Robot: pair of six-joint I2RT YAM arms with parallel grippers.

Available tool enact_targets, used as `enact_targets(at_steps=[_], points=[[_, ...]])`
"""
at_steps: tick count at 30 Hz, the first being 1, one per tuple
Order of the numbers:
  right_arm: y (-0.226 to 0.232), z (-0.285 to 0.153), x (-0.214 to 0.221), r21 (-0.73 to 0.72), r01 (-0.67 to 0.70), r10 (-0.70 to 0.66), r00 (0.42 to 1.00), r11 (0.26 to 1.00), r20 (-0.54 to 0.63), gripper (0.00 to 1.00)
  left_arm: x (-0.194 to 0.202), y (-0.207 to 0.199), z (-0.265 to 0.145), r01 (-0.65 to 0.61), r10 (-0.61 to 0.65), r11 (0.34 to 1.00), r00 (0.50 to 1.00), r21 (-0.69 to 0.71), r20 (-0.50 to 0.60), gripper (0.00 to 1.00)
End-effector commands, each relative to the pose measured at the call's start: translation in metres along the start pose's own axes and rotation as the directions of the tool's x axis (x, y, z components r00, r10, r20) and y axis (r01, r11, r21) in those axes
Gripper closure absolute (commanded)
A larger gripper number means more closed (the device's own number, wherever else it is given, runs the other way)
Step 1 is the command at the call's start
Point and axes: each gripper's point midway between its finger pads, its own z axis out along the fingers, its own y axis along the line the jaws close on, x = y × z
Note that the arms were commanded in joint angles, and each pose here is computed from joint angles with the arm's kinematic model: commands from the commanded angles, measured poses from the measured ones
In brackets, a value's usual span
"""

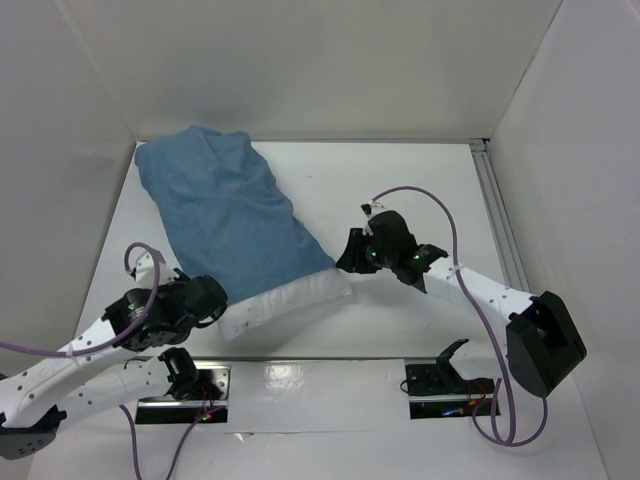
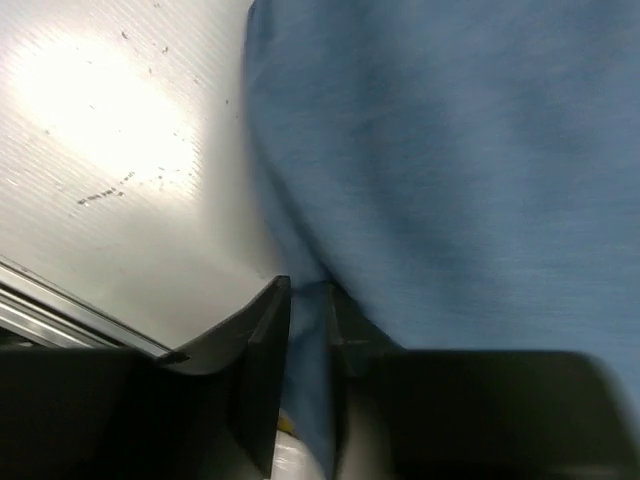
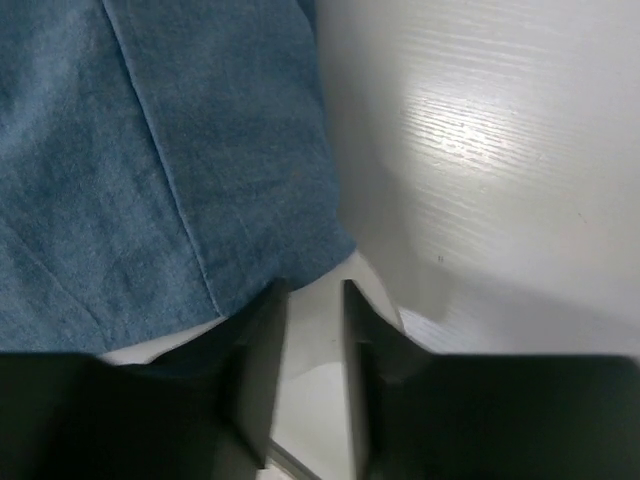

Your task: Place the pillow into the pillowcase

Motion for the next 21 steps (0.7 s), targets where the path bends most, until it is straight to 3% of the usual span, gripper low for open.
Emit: enact_targets(at_steps=[1,3,5,7,9,12,13,15,16,18,20,21], points=[[0.018,0.001,-0.015,-0.066,0.056,-0.054,0.998,0.996,0.039,0.59,-0.017,-0.006,-0.018,0.014,-0.013,0.998,1.000,0.067,-0.009,0.64],[0.014,0.000,-0.018,-0.052,0.059,-0.058,0.998,0.997,0.037,0.54,-0.024,-0.005,-0.026,0.041,-0.040,0.995,0.999,0.094,-0.011,0.46],[0.013,-0.004,-0.023,-0.048,0.063,-0.061,0.997,0.997,0.048,0.43,-0.033,-0.004,-0.034,0.072,-0.071,0.991,0.997,0.112,-0.015,0.38],[0.011,-0.006,-0.026,-0.047,0.065,-0.063,0.997,0.997,0.045,0.39,-0.042,-0.008,-0.040,0.091,-0.091,0.986,0.996,0.141,-0.006,0.33],[0.010,-0.010,-0.027,-0.046,0.068,-0.066,0.997,0.997,0.036,0.32,-0.044,-0.019,-0.044,0.028,-0.030,0.981,1.000,0.192,0.006,0.19],[0.011,-0.017,-0.019,-0.057,0.072,-0.072,0.997,0.996,0.005,0.29,-0.039,-0.061,-0.058,-0.151,0.159,0.935,0.987,0.322,0.000,0.19],[0.012,-0.021,-0.020,-0.065,0.068,-0.067,0.998,0.996,0.007,0.25,-0.027,-0.076,-0.052,-0.339,0.351,0.884,0.936,0.322,0.021,0.22],[0.011,-0.032,-0.011,-0.066,0.053,-0.054,0.998,0.996,-0.012,0.20,-0.014,-0.108,-0.062,-0.435,0.476,0.815,0.879,0.383,-0.014,0.25],[0.012,-0.036,-0.011,-0.067,0.043,-0.044,0.999,0.997,-0.011,0.19,-0.008,-0.116,-0.059,-0.533,0.578,0.757,0.816,0.379,-0.009,0.27],[0.003,-0.050,-0.010,-0.024,0.025,-0.024,1.000,0.999,0.004,0.19,0.010,-0.133,-0.053,-0.657,0.705,0.679,0.707,0.326,-0.044,0.28],[-0.005,-0.059,-0.010,0.003,-0.018,0.018,1.000,1.000,0.018,0.19,0.013,-0.148,-0.058,-0.725,0.767,0.612,0.642,0.315,-0.011,0.27],[-0.010,-0.068,-0.009,0.008,-0.045,0.045,0.999,0.999,0.031,0.20,0.029,-0.158,-0.060,-0.773,0.815,0.547,0.579,0.321,0.005,0.26]])
